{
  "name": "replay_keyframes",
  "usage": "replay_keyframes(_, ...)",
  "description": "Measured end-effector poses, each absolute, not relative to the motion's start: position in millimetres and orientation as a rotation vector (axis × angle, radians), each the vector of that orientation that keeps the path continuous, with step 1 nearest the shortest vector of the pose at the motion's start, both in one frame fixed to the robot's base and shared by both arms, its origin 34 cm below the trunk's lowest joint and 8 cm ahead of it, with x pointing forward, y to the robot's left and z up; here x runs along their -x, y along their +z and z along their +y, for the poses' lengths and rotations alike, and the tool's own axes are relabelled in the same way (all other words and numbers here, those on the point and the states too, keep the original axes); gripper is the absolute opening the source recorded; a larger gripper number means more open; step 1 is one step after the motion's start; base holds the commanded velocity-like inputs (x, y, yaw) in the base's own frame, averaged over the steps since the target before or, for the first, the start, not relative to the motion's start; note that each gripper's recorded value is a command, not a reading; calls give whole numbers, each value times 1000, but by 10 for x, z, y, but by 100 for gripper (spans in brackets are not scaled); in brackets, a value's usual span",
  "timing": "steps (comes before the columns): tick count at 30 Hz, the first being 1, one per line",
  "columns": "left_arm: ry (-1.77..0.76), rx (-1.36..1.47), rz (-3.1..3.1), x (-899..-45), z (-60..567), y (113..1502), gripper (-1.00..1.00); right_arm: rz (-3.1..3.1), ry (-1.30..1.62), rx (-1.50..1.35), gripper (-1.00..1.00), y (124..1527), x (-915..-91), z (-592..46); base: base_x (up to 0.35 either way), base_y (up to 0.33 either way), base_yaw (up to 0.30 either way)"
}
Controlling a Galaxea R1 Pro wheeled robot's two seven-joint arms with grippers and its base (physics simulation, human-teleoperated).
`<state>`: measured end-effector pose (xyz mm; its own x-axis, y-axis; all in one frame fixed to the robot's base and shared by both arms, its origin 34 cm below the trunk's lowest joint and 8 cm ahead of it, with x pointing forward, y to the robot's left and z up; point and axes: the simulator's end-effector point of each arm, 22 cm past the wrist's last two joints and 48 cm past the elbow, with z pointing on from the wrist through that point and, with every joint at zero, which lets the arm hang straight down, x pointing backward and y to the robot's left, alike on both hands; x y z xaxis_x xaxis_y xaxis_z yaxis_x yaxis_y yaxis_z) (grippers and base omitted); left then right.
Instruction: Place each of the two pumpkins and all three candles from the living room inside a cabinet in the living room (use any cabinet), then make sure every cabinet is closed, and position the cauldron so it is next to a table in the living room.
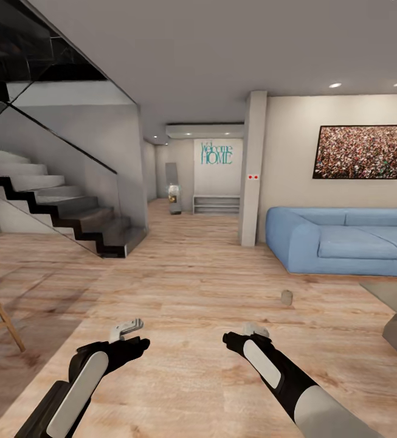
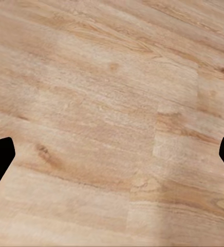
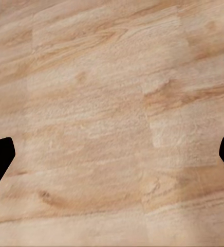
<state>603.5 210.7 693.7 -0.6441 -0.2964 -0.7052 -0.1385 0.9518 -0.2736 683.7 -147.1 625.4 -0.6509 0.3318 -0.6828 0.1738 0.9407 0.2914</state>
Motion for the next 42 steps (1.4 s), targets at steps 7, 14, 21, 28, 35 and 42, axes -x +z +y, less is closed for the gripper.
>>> replay_keyframes(7,-247,305,2276,-6035,2106,6937,100,2291,254,-355,100,6256,-6838,-1471,291,0,-2)
replay_keyframes(14,-247,305,2276,-6035,2106,6937,100,2291,254,-354,100,6256,-6839,-1471,295,0,0)
replay_keyframes(21,-247,305,2276,-6035,2105,6937,100,2291,253,-354,100,6255,-6838,-1474,299,0,-78)
replay_keyframes(28,-247,305,2276,-6035,2105,6937,100,2290,252,-355,100,6257,-6839,-1476,299,0,-229)
replay_keyframes(35,-246,305,2276,-6035,2109,6937,100,2291,252,-355,100,6253,-6837,-1475,300,0,-28)
replay_keyframes(42,-245,304,2276,-6035,2113,6937,100,2291,253,-354,100,6255,-6838,-1473,299,0,-1)
